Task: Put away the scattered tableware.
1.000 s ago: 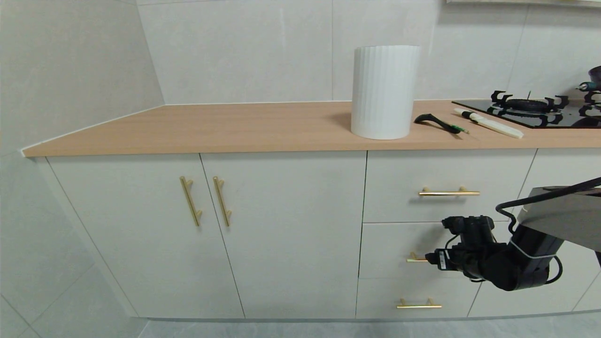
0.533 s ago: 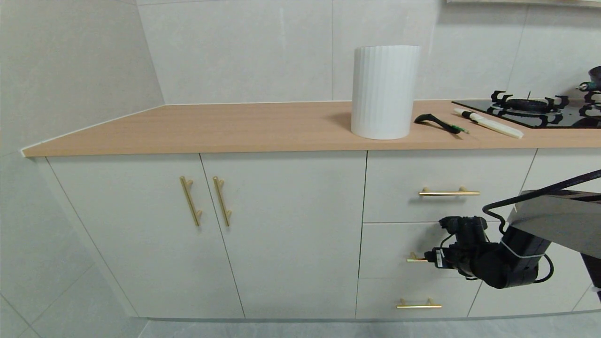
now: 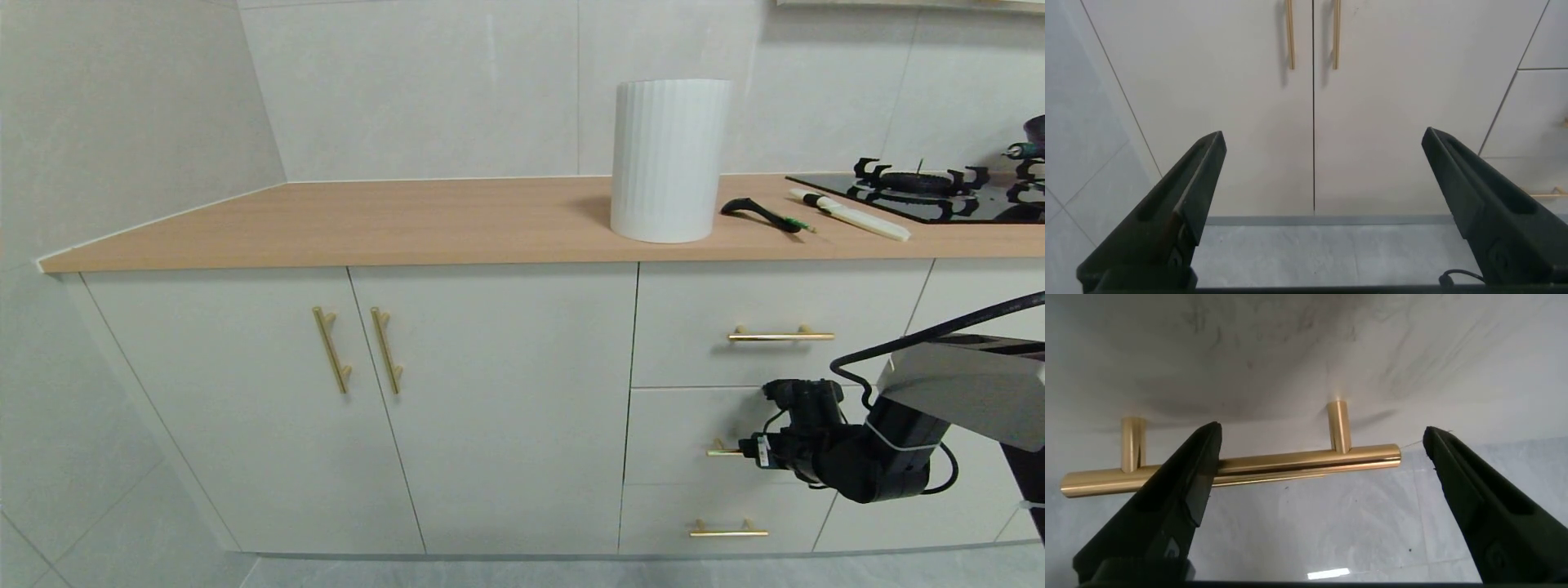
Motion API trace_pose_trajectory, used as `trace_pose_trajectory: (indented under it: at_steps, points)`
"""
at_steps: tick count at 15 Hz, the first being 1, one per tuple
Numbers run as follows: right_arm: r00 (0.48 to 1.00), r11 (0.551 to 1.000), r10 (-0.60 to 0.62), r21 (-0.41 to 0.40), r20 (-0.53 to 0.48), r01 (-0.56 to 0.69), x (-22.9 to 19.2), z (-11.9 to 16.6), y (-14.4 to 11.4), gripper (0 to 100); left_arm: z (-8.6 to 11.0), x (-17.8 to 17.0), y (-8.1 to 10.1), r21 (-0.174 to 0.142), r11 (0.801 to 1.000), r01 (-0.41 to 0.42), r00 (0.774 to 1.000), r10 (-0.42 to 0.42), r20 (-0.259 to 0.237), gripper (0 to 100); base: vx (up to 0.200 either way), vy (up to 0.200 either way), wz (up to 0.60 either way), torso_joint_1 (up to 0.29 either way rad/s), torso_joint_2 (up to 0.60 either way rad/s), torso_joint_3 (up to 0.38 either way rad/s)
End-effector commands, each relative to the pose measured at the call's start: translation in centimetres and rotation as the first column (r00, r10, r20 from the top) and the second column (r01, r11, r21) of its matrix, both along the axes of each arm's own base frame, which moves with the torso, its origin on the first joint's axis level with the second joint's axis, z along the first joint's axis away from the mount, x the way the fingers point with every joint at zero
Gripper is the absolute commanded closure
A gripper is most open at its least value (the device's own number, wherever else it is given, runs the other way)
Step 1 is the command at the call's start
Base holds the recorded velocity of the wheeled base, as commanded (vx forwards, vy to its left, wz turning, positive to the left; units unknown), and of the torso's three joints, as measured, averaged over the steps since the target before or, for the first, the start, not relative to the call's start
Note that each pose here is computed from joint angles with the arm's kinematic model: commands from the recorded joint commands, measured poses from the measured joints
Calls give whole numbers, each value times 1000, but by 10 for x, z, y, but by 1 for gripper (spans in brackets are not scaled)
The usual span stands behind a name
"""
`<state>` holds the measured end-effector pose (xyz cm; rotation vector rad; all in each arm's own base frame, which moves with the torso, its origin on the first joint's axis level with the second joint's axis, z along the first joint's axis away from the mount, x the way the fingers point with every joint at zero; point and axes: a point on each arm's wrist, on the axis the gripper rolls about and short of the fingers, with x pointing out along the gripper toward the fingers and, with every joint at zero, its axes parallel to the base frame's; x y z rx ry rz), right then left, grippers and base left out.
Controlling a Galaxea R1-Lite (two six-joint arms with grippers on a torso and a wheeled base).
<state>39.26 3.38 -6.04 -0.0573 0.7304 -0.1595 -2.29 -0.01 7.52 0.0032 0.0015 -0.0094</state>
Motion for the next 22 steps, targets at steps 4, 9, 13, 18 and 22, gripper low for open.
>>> trace_pose_trajectory:
  at_steps: [4, 9, 13, 18, 22]
  points:
    - [1000, 1000, 2, -4, -18, -2, -2, -2, 0, 0, 0, 0, 0, 0, 1000, 0, 1000, 0, -2, 0, 0, 0, 0, 0, 0, 0]
    - [999, 1000, 5, -8, -52, -5, -8, -1, 0, 0, 0, 0, 0, 0, 1000, 0, 1000, 0, -2, 0, 0, 0, 0, 0, 0, 0]
    - [981, 992, 106, -55, -162, -116, -57, 60, 6, 0, 0, 0, 0, 0, 1000, 0, 1000, 0, -2, 0, 0, 0, 0, 0, 0, 0]
    - [978, 979, 199, -42, -68, -202, -124, 181, 19, 0, 0, 0, 0, 0, 1000, 0, 1000, 0, -2, 0, 0, 0, 0, 0, 0, 0]
    - [978, 978, 209, -21, -8, -209, -128, 203, 20, 0, 0, 0, 0, 0, 1000, 0, 1000, 0, -2, 0, 0, 0, 0, 0, 0, 0]
